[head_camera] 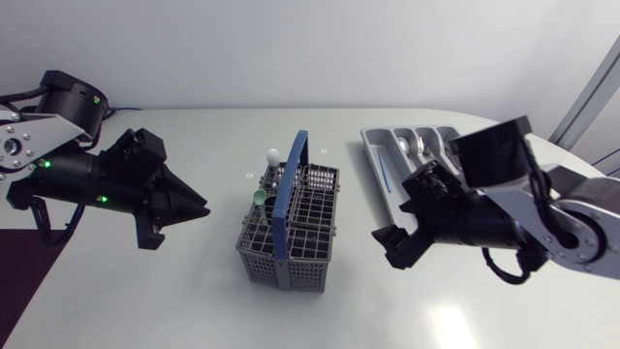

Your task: Unload the cutlery basket into the drawer organizer.

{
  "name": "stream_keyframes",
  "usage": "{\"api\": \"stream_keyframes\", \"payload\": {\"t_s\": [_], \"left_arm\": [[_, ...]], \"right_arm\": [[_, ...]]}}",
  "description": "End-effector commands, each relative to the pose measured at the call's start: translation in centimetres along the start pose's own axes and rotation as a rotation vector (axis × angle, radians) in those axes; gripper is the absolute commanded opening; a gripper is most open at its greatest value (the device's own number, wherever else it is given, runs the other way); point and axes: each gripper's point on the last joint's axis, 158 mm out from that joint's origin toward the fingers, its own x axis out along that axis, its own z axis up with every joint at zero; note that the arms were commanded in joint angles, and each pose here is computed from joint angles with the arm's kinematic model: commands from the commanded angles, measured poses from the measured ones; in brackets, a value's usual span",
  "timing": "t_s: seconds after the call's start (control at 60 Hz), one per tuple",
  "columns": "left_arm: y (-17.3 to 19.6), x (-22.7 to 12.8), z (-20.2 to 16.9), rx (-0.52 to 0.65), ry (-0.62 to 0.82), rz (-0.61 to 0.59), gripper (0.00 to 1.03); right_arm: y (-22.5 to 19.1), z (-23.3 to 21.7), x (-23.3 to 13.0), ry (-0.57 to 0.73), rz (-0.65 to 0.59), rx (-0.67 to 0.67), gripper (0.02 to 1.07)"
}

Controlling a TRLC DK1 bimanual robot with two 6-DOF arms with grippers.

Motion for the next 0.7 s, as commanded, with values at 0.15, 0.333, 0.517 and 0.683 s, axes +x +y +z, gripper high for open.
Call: {"api": "stream_keyframes", "payload": {"t_s": [0.15,0.333,0.517,0.683], "left_arm": [[-2.2,2.6,-3.5,0.025,0.048,-0.128,0.31],[-4.3,4.2,-3.8,0.057,0.067,-0.194,0.31],[-5.7,6.2,-4.2,0.075,0.090,-0.257,0.31],[-6.0,7.7,-3.7,0.088,0.086,-0.275,0.31]], "right_arm": [[-0.3,4.1,5.1,0.026,0.018,0.048,0.70],[-3.0,6.4,9.1,0.048,-0.014,0.130,0.68],[-4.5,6.6,11.9,0.088,-0.032,0.160,0.68],[-4.1,7.8,13.0,0.082,-0.016,0.155,0.68]]}}
